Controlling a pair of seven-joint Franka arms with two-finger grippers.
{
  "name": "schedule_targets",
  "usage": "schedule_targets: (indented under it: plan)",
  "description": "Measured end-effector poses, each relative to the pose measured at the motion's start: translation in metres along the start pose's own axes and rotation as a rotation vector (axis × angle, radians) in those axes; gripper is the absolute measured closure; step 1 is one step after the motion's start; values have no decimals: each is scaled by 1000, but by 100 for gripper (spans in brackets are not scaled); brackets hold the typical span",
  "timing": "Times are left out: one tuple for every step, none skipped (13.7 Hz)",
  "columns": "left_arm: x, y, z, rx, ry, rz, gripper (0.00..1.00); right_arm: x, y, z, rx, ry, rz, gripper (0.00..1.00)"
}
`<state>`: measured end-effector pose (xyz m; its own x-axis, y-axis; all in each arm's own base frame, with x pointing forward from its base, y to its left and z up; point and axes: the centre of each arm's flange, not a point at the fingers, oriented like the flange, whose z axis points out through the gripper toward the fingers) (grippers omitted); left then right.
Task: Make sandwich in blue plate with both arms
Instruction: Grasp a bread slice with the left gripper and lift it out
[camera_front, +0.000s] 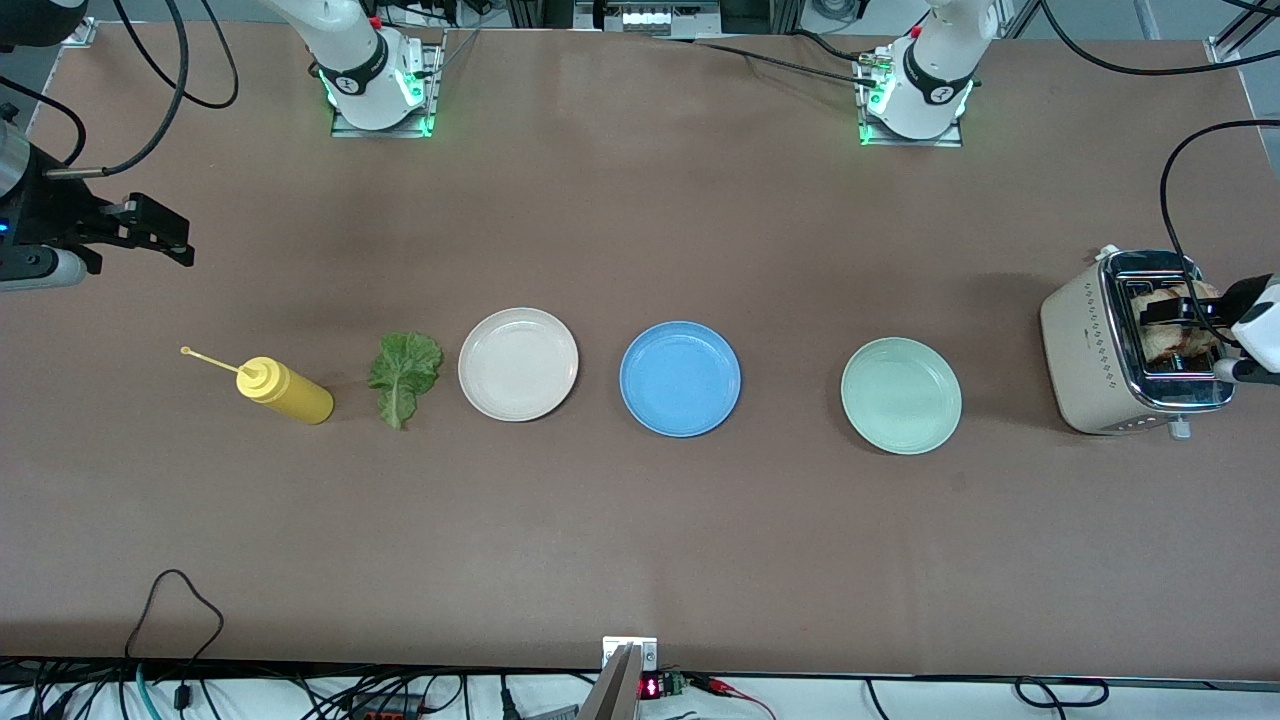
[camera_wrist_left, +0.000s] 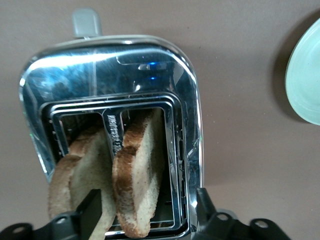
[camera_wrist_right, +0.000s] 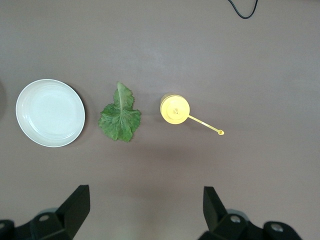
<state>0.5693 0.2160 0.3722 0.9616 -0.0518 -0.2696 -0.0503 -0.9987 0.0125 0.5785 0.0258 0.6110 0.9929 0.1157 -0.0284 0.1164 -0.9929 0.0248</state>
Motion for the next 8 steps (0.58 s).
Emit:
schedule_targets:
  plan:
    - [0,1,2,-1,-3,3,35,0,0,0,0,0,0,0]
    - [0,1,3,-2,-3,6,46,0,0,0,0,0,0,0]
    - [0,1,3,-2,-4,7,58,0,0,0,0,0,0,0]
    - [0,1,3,-2,-5,8,67,0,0,0,0,0,0,0]
    - [0,1,4,-3,-6,8,76,0,0,0,0,0,0,0]
    - [-1,1,4,-3,-6,8,86,0,0,0,0,0,0,0]
    - [-1,1,3,-2,-4,8,86,0,0,0,0,0,0,0]
    - [-1,1,2,-1,-1,8,91,0,0,0,0,0,-1,0]
